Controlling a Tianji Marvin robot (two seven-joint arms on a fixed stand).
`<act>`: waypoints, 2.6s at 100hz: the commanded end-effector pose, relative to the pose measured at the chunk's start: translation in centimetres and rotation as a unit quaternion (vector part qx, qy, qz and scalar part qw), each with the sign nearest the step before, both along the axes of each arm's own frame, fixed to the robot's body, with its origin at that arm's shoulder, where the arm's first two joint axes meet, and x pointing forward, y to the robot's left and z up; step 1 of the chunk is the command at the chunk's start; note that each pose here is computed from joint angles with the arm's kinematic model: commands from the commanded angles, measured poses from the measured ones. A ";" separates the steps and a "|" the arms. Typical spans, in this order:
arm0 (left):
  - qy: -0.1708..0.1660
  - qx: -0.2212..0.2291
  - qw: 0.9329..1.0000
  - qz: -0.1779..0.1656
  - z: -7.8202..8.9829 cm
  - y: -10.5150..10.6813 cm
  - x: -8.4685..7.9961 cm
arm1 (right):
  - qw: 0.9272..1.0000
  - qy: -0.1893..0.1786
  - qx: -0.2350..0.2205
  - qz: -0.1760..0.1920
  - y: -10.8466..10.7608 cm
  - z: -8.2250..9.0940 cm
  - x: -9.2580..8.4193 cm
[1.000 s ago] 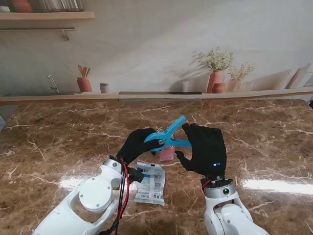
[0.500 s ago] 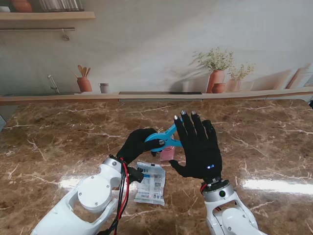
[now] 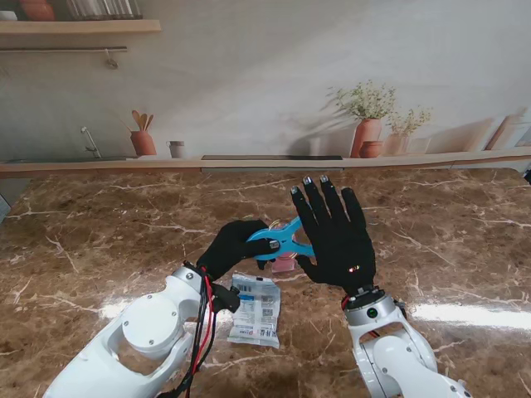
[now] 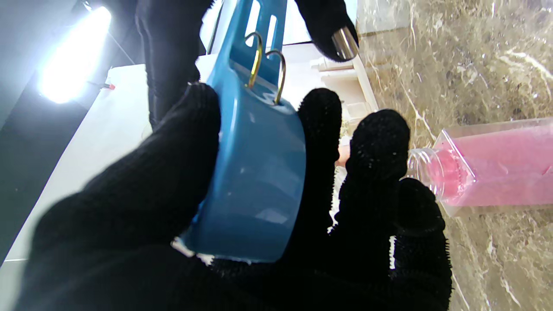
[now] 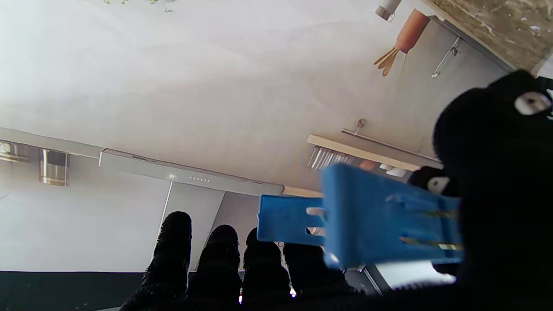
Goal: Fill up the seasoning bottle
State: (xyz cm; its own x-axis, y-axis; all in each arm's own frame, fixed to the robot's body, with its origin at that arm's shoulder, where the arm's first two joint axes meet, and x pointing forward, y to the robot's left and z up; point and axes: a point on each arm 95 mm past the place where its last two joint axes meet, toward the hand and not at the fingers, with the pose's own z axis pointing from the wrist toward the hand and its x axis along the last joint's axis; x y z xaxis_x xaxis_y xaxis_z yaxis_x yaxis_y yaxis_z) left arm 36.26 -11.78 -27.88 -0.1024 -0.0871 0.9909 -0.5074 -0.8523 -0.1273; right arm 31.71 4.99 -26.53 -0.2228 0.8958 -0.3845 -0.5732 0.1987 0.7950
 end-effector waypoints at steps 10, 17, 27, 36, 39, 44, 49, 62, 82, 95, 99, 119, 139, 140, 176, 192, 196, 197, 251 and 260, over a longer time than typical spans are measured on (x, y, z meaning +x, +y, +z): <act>0.008 -0.004 1.000 -0.012 0.0 0.1 -0.3 | 1.000 -0.001 -0.027 -0.011 -0.8 -0.6 0.8; 0.009 -0.005 1.000 -0.015 0.0 0.1 -0.3 | 0.999 -0.005 -0.032 -0.012 -1.0 -0.7 1.0; 0.012 -0.007 1.000 -0.020 0.0 0.1 -0.3 | 0.999 -0.009 -0.035 -0.011 -1.1 -0.8 1.2; 0.015 -0.010 1.000 -0.022 0.0 0.1 -0.4 | 0.999 -0.012 -0.037 -0.010 -1.2 -0.7 1.3; 0.015 -0.010 1.000 -0.022 0.0 0.1 -0.4 | 0.999 -0.013 -0.037 -0.010 -1.2 -0.7 1.3; 0.015 -0.011 1.000 -0.024 0.0 0.1 -0.4 | 0.999 -0.015 -0.038 -0.010 -1.3 -1.1 1.6; 0.017 -0.013 0.999 -0.025 0.1 0.1 -0.4 | 0.999 -0.017 -0.035 -0.009 -1.5 -1.7 2.0; 0.011 -0.008 1.000 -0.027 0.1 0.1 -0.4 | 1.000 -0.018 -0.021 -0.005 -1.3 -2.0 2.2; 0.009 -0.006 0.999 -0.032 -0.1 0.1 -0.5 | 1.000 -0.024 -0.018 -0.005 -1.1 -2.2 2.3; 0.010 -0.007 0.999 -0.031 -0.1 0.1 -0.5 | 0.999 -0.033 -0.015 -0.005 -1.2 -2.1 2.4; 0.009 -0.006 0.999 -0.030 -0.1 0.1 -0.5 | 0.999 -0.035 -0.014 -0.006 -1.2 -2.1 2.4; 0.006 -0.007 0.999 -0.034 -0.1 0.0 -0.6 | 0.999 -0.036 -0.006 -0.011 -1.2 -2.1 2.6; -0.007 0.003 0.999 -0.040 -0.2 -0.1 -0.7 | 0.999 -0.040 0.009 -0.011 -0.9 -2.1 2.8; -0.007 0.003 0.999 -0.040 -0.2 -0.1 -0.7 | 0.999 -0.040 0.011 -0.010 -0.9 -2.1 2.8; -0.022 0.012 0.999 -0.030 -0.2 -0.3 -0.6 | 0.998 -0.061 0.031 0.001 -0.7 -2.1 3.0; -0.025 0.013 0.999 -0.023 -0.3 -0.4 -0.5 | 0.998 -0.065 0.021 -0.003 -1.0 -2.3 3.0; -0.025 0.012 0.999 -0.018 -0.3 -0.4 -0.5 | 0.998 -0.067 0.017 -0.002 -1.0 -2.4 3.0; -0.025 0.012 0.999 -0.017 -0.3 -0.4 -0.5 | 0.998 -0.067 0.017 -0.001 -1.0 -2.4 3.0; -0.030 0.011 0.999 -0.009 -0.2 -0.5 -0.4 | 0.997 -0.059 -0.008 0.051 -0.7 -2.3 2.6; -0.034 0.014 0.999 -0.014 -0.2 -0.5 -0.4 | 0.997 -0.049 -0.015 0.059 -0.5 -2.4 2.6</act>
